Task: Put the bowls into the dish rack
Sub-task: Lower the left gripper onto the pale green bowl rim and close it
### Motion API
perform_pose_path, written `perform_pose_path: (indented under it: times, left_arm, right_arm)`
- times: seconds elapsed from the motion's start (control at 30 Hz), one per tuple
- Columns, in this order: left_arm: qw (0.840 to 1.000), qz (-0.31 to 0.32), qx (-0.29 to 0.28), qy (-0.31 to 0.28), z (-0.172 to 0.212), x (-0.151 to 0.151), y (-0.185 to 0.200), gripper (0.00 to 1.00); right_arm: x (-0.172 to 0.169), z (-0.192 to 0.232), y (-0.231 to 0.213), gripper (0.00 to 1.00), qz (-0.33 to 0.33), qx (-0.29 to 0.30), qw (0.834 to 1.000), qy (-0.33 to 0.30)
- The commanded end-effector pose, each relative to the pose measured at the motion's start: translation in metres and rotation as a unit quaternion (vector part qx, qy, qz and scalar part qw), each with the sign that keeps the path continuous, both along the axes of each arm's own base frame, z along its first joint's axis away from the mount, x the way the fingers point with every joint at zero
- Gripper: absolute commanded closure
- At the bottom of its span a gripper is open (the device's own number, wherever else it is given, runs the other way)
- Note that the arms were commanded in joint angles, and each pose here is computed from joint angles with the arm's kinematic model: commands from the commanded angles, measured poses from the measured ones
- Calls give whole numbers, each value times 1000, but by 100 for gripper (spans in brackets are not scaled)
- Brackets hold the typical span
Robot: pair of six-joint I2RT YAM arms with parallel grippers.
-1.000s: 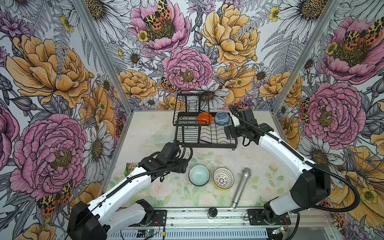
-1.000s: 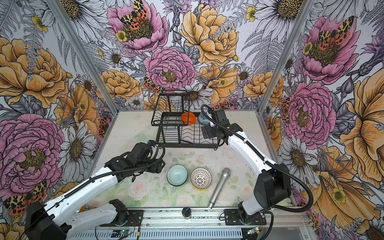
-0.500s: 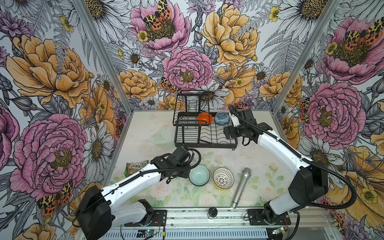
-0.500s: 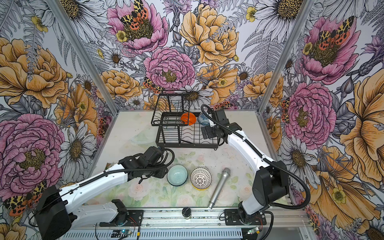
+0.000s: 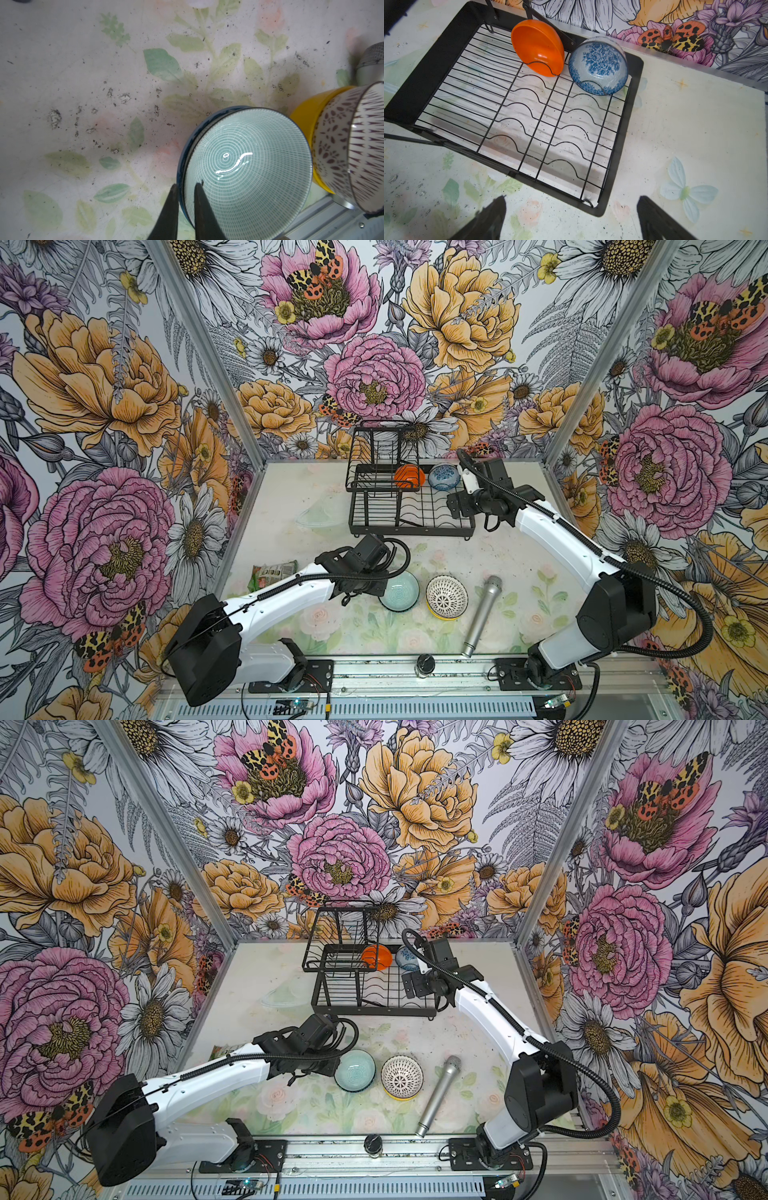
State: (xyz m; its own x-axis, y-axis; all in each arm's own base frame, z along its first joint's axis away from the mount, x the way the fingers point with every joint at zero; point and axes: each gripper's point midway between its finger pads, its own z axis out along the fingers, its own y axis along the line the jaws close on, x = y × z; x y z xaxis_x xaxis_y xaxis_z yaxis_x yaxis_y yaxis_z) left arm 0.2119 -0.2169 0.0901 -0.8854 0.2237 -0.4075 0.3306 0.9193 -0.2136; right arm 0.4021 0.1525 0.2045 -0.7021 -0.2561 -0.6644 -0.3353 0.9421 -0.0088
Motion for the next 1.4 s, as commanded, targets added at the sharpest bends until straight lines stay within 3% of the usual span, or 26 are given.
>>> perform_pose_path:
  times: [0.0, 0.47, 0.97, 1.37]
  left_arm:
    - [1000, -5, -3, -5, -3, 0, -3, 83]
    - [1000, -6, 7, 2, -13, 0, -2, 87]
    - [1000, 3, 6, -4, -4, 3, -2, 100]
    - [998, 5, 48, -27, 17, 8, 6, 98]
  right_arm:
    - [4, 8, 3, 0, 3, 10, 1000, -6]
    - [3, 9, 3, 0, 5, 11, 1000, -7]
    - [2, 9, 4, 1, 7, 14, 1000, -6]
    - [0, 9, 5, 1, 10, 17, 1000, -6]
